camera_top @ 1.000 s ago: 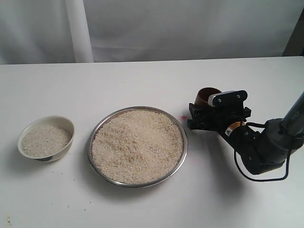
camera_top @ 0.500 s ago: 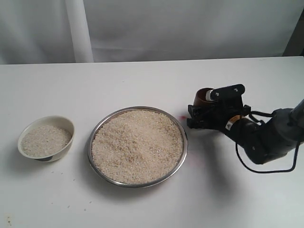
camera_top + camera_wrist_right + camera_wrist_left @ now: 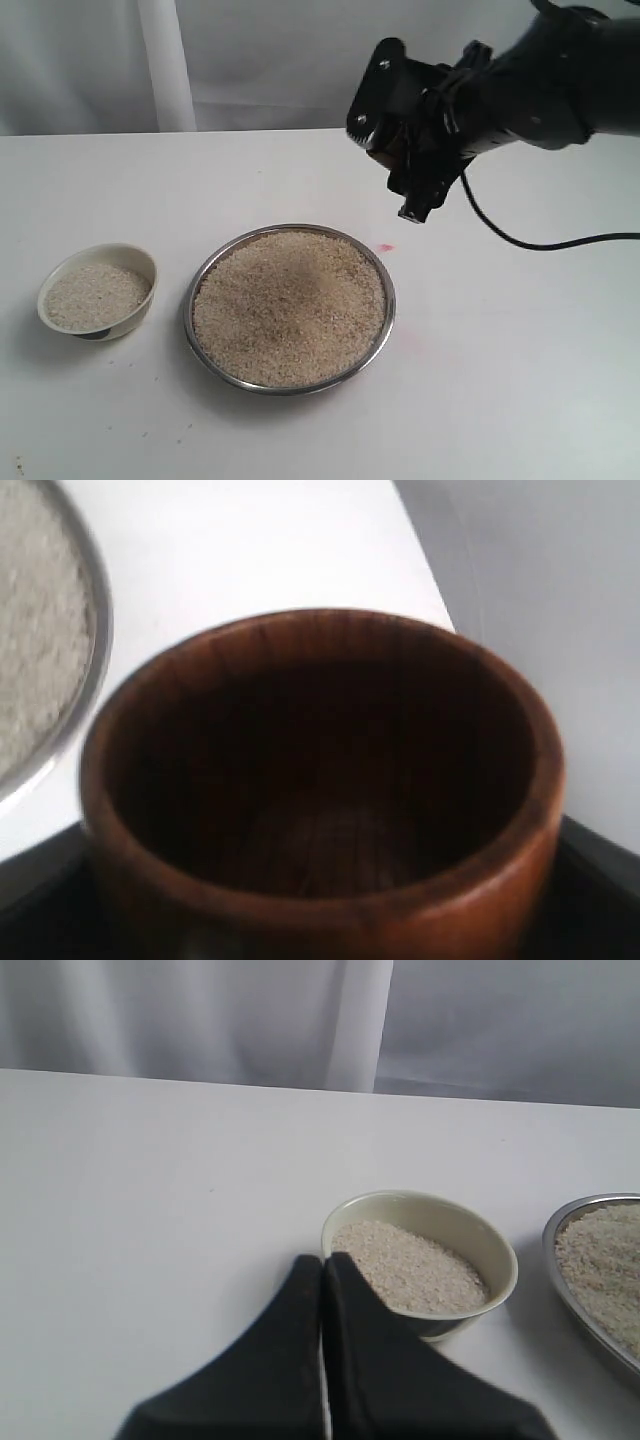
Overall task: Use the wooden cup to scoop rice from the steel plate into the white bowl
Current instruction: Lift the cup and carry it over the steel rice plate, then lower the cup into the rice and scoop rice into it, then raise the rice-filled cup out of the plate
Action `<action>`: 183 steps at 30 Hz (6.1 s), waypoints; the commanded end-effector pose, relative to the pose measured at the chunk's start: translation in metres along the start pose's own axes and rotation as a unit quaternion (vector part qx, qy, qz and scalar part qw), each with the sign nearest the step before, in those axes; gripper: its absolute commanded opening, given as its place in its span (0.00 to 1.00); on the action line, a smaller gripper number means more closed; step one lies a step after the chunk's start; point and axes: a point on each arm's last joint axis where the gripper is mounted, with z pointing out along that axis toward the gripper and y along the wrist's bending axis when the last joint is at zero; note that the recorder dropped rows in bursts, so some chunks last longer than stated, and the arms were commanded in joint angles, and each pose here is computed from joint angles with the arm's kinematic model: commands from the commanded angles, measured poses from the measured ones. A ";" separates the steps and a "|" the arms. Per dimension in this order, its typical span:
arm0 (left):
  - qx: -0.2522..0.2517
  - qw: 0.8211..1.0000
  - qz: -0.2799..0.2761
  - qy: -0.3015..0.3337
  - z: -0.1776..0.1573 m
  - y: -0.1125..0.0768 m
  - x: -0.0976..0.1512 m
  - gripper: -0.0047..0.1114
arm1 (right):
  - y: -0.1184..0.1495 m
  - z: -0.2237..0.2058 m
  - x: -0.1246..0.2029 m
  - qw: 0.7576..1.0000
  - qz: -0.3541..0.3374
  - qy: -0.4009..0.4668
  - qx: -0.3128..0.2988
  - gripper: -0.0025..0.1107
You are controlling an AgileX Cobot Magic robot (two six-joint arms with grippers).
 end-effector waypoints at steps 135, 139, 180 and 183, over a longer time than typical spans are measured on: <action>0.000 1.000 -0.004 -0.003 0.000 0.000 -0.001 0.04 | 0.173 0.090 -0.079 0.959 -0.232 0.151 -0.055 0.02; 0.000 1.000 -0.004 -0.003 0.000 0.000 -0.001 0.04 | 0.171 0.089 -0.080 0.971 -0.181 0.145 -0.059 0.02; 0.000 1.000 -0.005 -0.003 0.000 0.000 -0.001 0.04 | 0.169 0.090 -0.055 0.970 0.174 -0.039 -0.164 0.02; 0.000 1.000 -0.005 -0.003 0.000 0.000 -0.001 0.04 | 0.165 0.089 -0.055 0.966 0.184 -0.069 -0.169 0.02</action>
